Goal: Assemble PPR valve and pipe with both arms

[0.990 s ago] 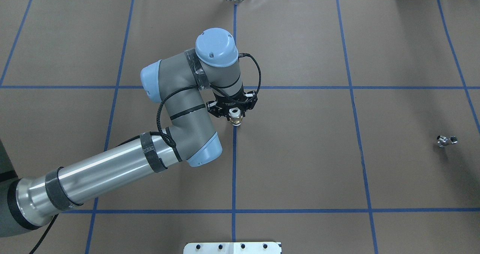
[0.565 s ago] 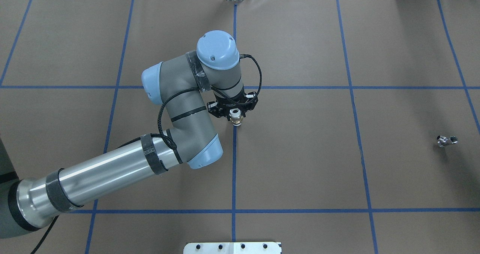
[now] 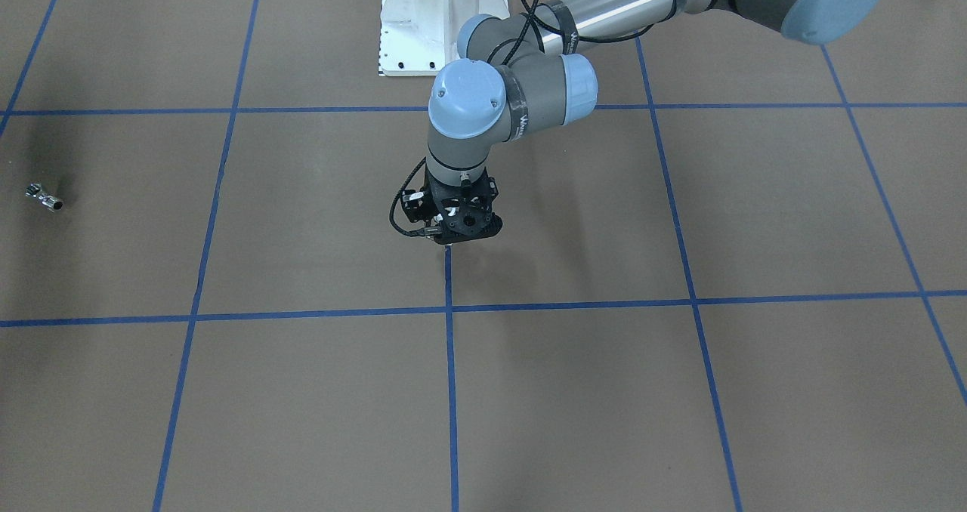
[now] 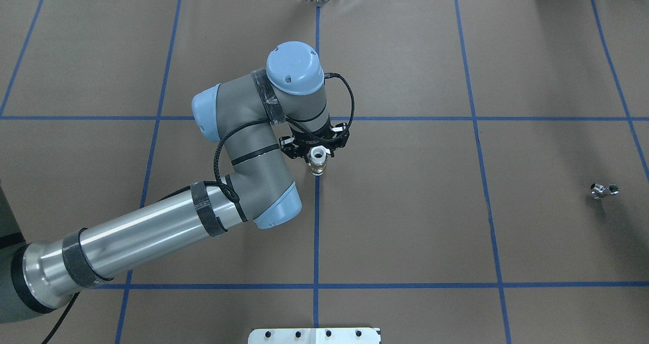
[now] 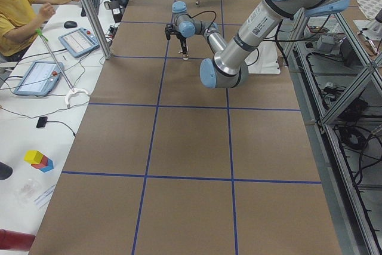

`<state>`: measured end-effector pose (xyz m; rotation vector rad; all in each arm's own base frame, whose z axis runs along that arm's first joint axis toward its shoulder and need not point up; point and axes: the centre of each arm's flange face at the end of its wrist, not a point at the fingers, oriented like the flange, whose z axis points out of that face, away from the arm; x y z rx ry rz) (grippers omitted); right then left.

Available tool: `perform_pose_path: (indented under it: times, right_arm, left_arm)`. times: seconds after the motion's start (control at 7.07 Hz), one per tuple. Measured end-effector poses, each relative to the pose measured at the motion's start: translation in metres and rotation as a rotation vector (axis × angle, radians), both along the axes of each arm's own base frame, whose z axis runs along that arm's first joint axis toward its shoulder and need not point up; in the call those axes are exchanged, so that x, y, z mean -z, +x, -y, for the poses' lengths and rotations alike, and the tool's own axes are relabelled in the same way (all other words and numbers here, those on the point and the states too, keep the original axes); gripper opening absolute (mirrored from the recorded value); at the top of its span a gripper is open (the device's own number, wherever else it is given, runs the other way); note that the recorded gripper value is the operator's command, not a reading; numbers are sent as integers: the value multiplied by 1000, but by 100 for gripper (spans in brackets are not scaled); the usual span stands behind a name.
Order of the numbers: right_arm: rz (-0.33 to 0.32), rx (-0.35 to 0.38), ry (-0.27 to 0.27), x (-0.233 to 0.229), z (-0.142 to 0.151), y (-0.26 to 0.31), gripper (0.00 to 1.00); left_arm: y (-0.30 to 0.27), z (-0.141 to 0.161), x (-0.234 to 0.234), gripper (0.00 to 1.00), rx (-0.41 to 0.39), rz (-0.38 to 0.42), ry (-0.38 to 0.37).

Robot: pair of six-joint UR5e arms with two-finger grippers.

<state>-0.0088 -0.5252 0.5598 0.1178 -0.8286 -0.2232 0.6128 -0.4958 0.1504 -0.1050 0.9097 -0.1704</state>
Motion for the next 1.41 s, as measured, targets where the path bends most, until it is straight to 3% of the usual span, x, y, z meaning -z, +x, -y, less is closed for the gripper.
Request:
perform_pose_path:
  times: [0.14,0.57,0.85,1.13,1.41]
  right_arm:
    - [0,0,1,0,0,0,100]
    - [1,-2,3,2,0,1,100]
    - [8,-29,-14,11,-1,-2,100]
    - [16,-40,-32,25,-6,-16,100]
    - [25,-60,-52,44,-19,-41,100]
  left_arm:
    - [0,0,1,99,0,-1,4]
    - [-30,1,26,100,16,-31,35]
    - [-99,-7,43,100,18,-21,78]
    - [-193,-47,9,100,-30,-1,177]
    - [-290,-66,-56,100,-86,51,312]
